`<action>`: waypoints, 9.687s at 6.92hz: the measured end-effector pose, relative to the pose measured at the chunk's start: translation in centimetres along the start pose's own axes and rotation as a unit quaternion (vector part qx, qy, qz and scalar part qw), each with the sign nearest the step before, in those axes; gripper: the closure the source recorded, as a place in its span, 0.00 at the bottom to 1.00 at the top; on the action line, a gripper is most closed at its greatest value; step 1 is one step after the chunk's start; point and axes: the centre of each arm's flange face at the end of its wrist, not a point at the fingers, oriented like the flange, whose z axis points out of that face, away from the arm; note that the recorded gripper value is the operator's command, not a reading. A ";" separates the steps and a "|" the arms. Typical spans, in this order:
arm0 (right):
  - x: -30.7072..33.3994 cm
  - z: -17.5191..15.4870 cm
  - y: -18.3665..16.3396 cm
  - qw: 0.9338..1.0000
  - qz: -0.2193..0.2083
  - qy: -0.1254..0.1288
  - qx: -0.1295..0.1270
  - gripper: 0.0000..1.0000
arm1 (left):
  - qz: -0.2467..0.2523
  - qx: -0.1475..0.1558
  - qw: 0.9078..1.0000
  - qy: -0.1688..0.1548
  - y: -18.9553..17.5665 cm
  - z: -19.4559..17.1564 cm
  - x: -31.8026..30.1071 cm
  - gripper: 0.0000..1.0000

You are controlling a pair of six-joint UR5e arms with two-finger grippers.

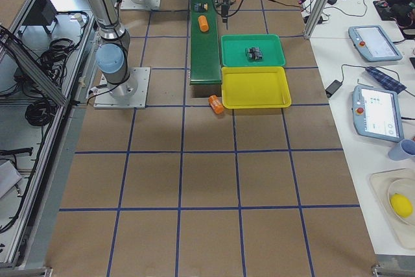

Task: Sort buttons by color to trays
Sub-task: 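Lift the right gripper from the tray while left returns to yellow button, then set the second yellow-cap button on the belt with the left gripper, then raise the left gripper away from the belt while right hovers over trays, then reach the right gripper down to the first yellow-cap button on the belt, then grasp the yellow-cap button and carry it over the yellow tray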

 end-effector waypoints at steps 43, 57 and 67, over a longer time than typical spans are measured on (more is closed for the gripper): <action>-3.4 7.5 5.3 0.998 0.005 0.006 -0.057 0.00 | -0.129 0.105 0.986 0.000 6.4 -32.4 30.8 0.00; -8.7 21.7 7.0 0.993 0.000 0.037 -0.115 1.00 | -0.146 0.099 0.984 0.003 6.2 -32.4 30.8 0.00; 11.2 17.3 -16.9 0.999 0.033 0.005 0.001 0.21 | -0.146 0.099 0.984 0.005 6.5 -32.2 30.9 0.00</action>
